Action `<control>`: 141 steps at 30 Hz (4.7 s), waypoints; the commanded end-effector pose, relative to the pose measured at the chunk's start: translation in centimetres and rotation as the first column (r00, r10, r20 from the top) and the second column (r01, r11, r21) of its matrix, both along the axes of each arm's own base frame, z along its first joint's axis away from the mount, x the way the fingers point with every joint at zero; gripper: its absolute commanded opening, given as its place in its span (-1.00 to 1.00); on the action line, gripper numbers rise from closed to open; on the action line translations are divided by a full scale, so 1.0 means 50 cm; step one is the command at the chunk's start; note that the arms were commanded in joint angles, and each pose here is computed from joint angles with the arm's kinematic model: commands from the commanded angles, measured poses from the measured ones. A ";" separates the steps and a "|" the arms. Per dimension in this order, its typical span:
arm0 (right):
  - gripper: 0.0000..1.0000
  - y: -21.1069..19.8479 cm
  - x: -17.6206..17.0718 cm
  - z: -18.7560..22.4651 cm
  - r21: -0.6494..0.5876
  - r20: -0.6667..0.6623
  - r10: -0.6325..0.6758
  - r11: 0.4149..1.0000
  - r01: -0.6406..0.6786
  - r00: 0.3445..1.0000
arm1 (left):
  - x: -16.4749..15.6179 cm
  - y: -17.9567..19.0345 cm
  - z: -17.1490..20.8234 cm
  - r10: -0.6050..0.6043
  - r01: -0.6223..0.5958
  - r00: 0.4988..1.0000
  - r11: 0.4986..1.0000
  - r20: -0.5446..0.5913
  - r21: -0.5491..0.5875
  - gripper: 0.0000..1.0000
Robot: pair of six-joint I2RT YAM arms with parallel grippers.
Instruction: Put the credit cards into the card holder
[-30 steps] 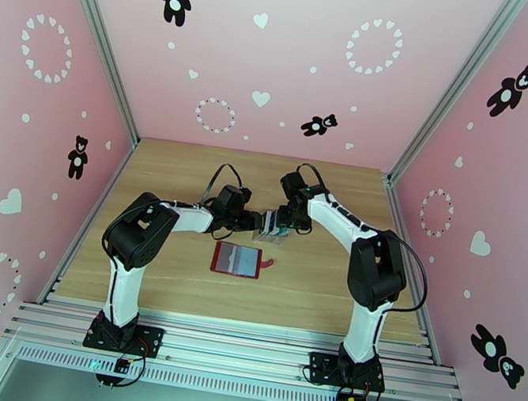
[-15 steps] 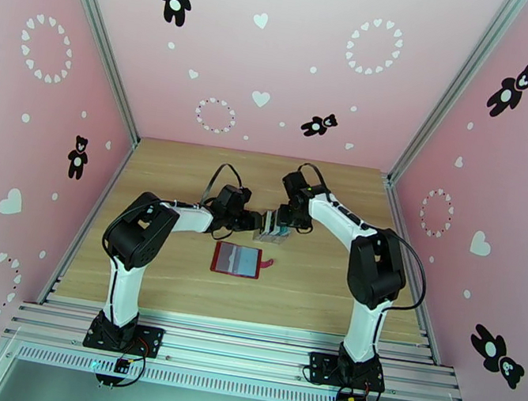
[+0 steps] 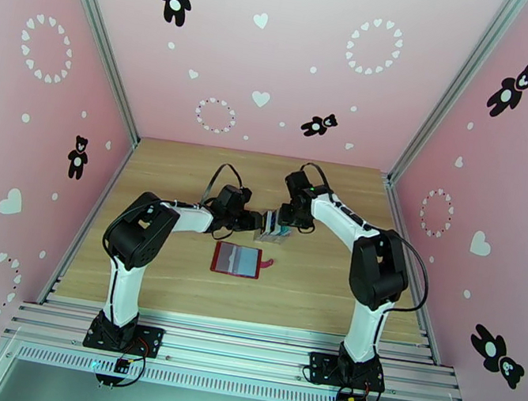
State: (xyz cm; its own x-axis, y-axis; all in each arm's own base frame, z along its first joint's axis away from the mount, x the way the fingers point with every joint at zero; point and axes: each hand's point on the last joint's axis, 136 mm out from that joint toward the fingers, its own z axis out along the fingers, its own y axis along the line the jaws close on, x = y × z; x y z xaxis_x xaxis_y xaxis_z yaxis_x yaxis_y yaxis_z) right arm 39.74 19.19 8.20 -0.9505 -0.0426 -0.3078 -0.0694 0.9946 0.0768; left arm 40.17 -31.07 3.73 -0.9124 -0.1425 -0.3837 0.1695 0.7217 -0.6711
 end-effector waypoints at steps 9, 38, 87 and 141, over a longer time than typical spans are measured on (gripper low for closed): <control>-0.06 -0.015 0.004 0.037 -0.006 0.028 -0.014 1.000 0.014 1.000 | -0.020 0.003 -0.046 -0.016 0.018 0.998 0.999 -0.065 0.029 0.11; -0.61 0.014 0.000 0.073 -0.010 0.039 0.032 0.999 -0.032 0.999 | -0.020 0.001 -0.051 -0.019 0.021 0.997 1.000 -0.076 0.024 0.11; -1.00 0.055 -0.061 0.011 0.038 -0.101 0.095 0.995 -0.092 0.990 | -0.021 0.003 -0.051 -0.021 0.023 0.997 0.999 -0.078 0.033 0.12; -1.00 0.087 -0.154 0.253 0.420 0.122 0.054 0.902 -0.101 0.991 | -0.034 0.023 0.118 -0.025 0.024 0.996 1.000 0.083 0.009 0.24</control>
State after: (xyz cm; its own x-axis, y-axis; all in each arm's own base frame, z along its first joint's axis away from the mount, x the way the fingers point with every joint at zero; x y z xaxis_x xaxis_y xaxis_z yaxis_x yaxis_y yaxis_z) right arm 32.70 22.38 18.75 -0.9261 0.0163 -0.3770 -0.1437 0.9087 0.3920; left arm 39.25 -30.82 9.38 -0.8816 -0.1340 -0.4525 0.2442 0.6908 -0.6805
